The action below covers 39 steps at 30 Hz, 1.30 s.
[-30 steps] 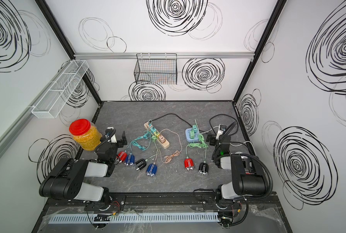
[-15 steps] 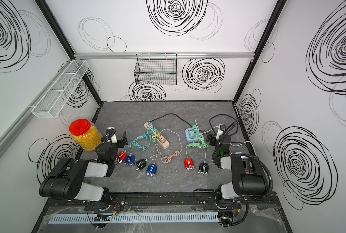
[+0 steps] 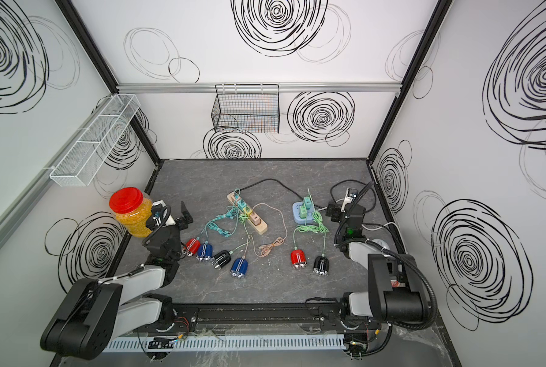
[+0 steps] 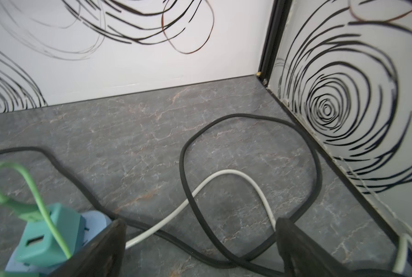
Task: Unplug the electric shaver
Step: Pick up the electric shaver from the center of the board.
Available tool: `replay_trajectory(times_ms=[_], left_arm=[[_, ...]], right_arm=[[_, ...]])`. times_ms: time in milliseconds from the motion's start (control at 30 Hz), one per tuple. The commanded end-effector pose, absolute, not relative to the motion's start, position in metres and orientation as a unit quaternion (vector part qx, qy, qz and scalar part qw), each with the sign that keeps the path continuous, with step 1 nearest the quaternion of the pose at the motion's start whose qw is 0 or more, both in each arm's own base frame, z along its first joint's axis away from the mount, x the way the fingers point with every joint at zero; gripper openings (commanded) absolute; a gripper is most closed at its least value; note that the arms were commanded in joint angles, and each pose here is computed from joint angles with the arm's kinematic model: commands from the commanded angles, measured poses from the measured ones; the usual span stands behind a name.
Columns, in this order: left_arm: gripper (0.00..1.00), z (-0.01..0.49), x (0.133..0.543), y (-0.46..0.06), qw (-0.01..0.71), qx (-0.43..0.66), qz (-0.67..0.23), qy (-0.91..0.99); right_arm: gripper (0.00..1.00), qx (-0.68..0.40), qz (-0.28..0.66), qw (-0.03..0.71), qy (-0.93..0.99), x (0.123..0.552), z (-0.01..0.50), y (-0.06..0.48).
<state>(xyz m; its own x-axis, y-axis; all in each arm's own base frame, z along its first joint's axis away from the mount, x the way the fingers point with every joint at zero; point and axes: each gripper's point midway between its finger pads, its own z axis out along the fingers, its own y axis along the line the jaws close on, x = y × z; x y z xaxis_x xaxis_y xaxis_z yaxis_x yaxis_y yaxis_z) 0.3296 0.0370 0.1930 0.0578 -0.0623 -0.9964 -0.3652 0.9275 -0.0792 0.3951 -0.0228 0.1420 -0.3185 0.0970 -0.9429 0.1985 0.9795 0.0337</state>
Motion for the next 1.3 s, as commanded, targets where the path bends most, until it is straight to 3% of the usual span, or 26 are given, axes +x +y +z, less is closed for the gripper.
replay_trajectory(times_ms=[0, 133, 267, 567, 733, 867, 1033, 1267], left_arm=[[0.99, 0.206, 0.318, 0.044, 0.711, -0.204, 0.117, 0.663], [0.99, 0.227, 0.308, 0.034, 0.729, -0.218, 0.085, 0.643], [0.99, 0.241, 0.294, 0.027, 0.727, -0.269, 0.056, 0.629], [0.99, 0.257, 0.295, -0.041, 0.698, -0.191, -0.01, 0.69], [0.96, 0.247, 0.295, -0.09, 0.657, -0.13, -0.051, 0.741], [0.92, 0.236, 0.284, -0.123, 0.629, -0.076, -0.031, 0.773], [0.88, 0.222, 0.271, -0.153, 0.604, -0.019, -0.013, 0.796], [0.82, 0.195, 0.258, -0.166, 0.568, -0.008, -0.051, 0.822]], right_arm=[[1.0, 0.23, -0.111, 0.519, 0.816, 0.383, 0.141, -0.064], [1.0, 0.318, -0.146, 0.446, 0.824, 0.38, 0.151, -0.082], [1.0, 0.319, -0.092, 0.414, 0.847, 0.389, 0.162, -0.06], [1.0, 0.139, -0.029, 0.473, 0.87, 0.372, 0.209, 0.05], [0.99, 0.078, 0.086, 0.478, 0.871, 0.342, 0.205, 0.091], [0.98, 0.044, 0.113, 0.498, 0.859, 0.32, 0.204, 0.104], [0.95, 0.025, 0.121, 0.472, 0.873, 0.307, 0.201, 0.11], [0.9, -0.008, 0.14, 0.443, 0.885, 0.295, 0.191, 0.13]])
